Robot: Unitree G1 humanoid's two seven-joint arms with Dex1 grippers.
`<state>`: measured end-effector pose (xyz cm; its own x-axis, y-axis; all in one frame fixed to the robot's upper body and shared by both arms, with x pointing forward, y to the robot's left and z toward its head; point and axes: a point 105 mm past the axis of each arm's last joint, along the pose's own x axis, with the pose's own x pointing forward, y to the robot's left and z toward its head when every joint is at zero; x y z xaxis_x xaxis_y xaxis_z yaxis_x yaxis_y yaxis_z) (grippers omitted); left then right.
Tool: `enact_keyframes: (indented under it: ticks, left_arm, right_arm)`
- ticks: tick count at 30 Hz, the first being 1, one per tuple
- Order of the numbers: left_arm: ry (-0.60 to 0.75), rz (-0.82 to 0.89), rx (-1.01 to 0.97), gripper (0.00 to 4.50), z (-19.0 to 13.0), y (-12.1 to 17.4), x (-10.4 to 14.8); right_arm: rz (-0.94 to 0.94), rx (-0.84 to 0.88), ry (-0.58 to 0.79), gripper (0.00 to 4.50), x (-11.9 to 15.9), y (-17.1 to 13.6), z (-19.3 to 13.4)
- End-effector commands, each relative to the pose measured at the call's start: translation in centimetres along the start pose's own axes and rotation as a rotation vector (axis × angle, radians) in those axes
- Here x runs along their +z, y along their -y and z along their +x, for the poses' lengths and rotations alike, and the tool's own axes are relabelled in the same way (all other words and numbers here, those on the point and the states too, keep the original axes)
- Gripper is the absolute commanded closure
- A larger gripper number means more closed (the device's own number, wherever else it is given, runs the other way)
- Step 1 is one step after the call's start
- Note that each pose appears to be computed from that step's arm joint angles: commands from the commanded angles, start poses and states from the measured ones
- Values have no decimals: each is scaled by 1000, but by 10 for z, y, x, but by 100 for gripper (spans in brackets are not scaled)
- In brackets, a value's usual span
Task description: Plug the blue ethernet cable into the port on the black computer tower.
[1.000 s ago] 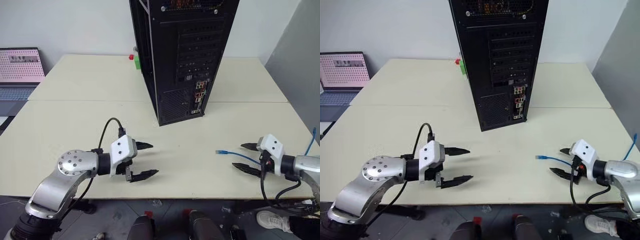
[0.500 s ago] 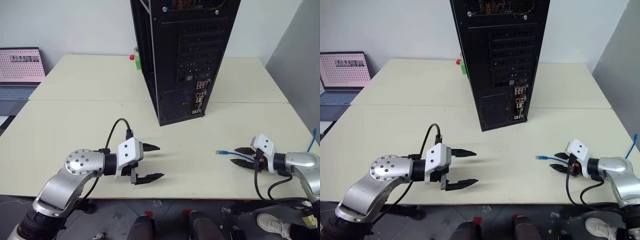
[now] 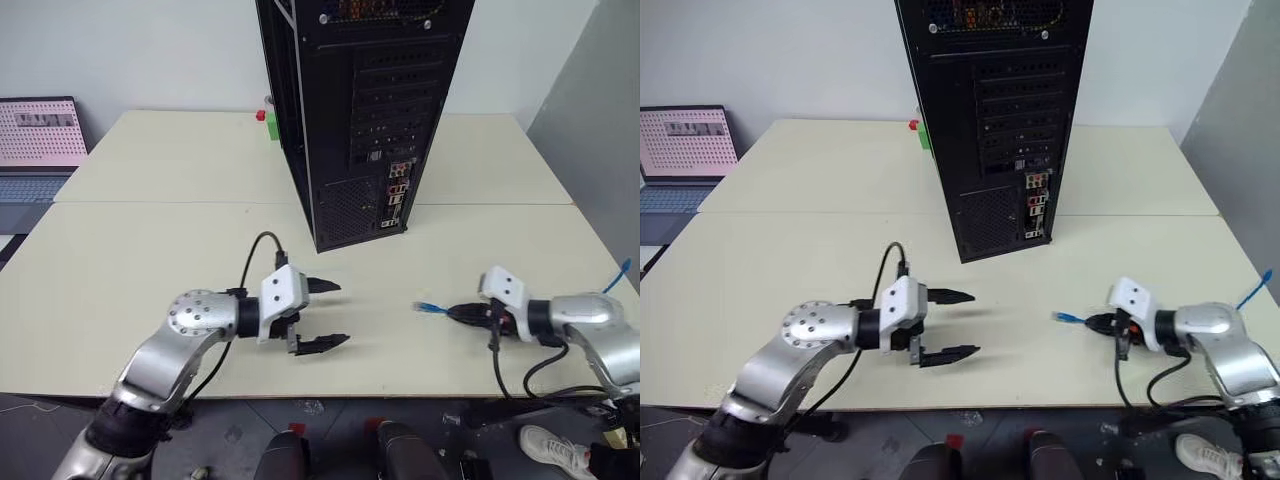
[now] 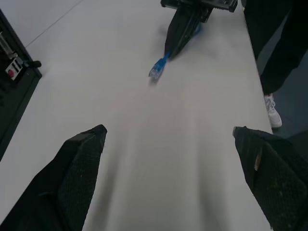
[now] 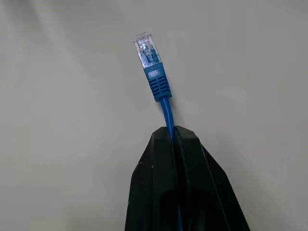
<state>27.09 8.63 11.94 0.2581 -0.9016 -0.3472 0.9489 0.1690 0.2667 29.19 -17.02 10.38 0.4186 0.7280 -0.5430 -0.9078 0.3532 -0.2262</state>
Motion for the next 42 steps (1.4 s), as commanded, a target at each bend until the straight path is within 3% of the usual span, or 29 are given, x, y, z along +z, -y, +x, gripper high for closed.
enact_keyframes:
  ticks: [1,13,23,33,35,40,41,42]
  left_arm:
    - [6,36,-12,0,12,-9,5]
    - [-26,96,-70,0,29,-17,4]
    - [-39,92,-74,177,33,-18,2]
    - [-45,95,-75,393,35,-19,-1]
    - [-46,98,-74,420,35,-19,-1]
    - [-39,168,-72,420,34,-16,-5]
    - [-25,180,-64,420,34,-16,-4]
    - [-13,190,-58,420,33,-16,-4]
  right_arm:
    - [-46,48,48,447,31,-10,13]
    - [-68,104,70,447,54,-23,41]
    - [-94,126,82,450,60,-27,48]
    - [-116,139,85,450,63,-29,51]
    - [-122,145,84,450,64,-30,51]
    - [-137,152,108,450,68,-29,48]
    - [-146,150,108,404,68,-27,45]
    - [-151,148,108,403,68,-26,43]
